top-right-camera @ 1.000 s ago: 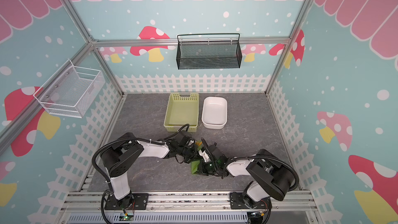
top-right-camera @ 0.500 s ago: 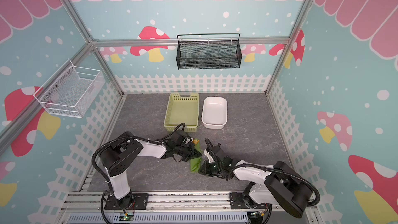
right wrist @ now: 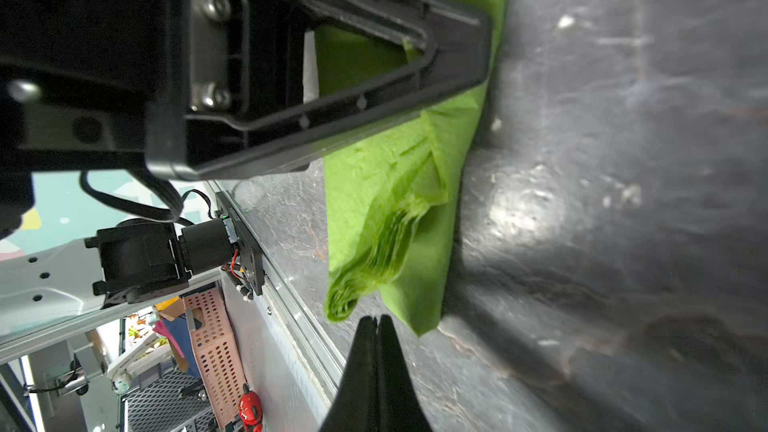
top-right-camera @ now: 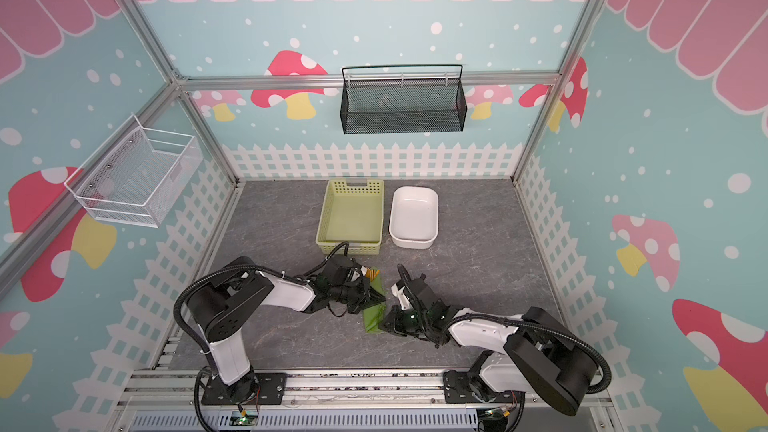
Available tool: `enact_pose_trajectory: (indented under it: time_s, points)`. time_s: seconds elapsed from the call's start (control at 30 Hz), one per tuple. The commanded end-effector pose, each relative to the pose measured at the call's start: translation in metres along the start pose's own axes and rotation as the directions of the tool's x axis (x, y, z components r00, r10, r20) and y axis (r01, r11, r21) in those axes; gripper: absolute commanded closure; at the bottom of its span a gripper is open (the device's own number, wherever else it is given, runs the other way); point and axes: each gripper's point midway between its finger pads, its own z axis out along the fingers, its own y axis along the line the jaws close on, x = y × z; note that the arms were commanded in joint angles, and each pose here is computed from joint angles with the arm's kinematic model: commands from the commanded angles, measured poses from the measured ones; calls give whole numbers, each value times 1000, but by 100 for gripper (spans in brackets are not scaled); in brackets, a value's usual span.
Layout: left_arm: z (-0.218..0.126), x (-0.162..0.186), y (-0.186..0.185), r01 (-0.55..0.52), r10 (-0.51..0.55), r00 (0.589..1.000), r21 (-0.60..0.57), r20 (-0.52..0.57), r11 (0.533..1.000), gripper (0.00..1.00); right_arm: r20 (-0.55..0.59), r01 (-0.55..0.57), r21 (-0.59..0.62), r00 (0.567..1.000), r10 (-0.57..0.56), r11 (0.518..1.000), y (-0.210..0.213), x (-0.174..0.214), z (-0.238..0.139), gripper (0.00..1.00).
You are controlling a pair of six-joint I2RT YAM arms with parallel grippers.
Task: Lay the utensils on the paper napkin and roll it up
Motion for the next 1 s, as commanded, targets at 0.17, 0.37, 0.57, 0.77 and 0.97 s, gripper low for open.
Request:
enact_pose_trajectory:
  time_s: [0.17, 0.37, 0.57, 0.77, 0.97]
  points:
    - [-9, -11, 47, 157, -148, 983, -84, 108, 984, 100, -37, -38, -53, 999, 36, 998, 1, 5, 8, 98]
    - [-8, -11, 48, 165, -156, 982, -75, 109, 983, 100, -59, -41, -80, 998, 36, 996, 3, 6, 14, 98]
    - [-7, -11, 49, 167, -159, 981, -77, 108, 983, 100, -57, -39, -86, 998, 34, 996, 7, 2, 18, 98]
    - [-7, -12, 49, 171, -163, 981, -70, 106, 983, 100, -56, -36, -80, 998, 31, 996, 8, -4, 24, 98]
    - [-6, -11, 49, 172, -165, 981, -67, 105, 983, 100, -57, -28, -91, 998, 23, 995, 12, -8, 28, 98]
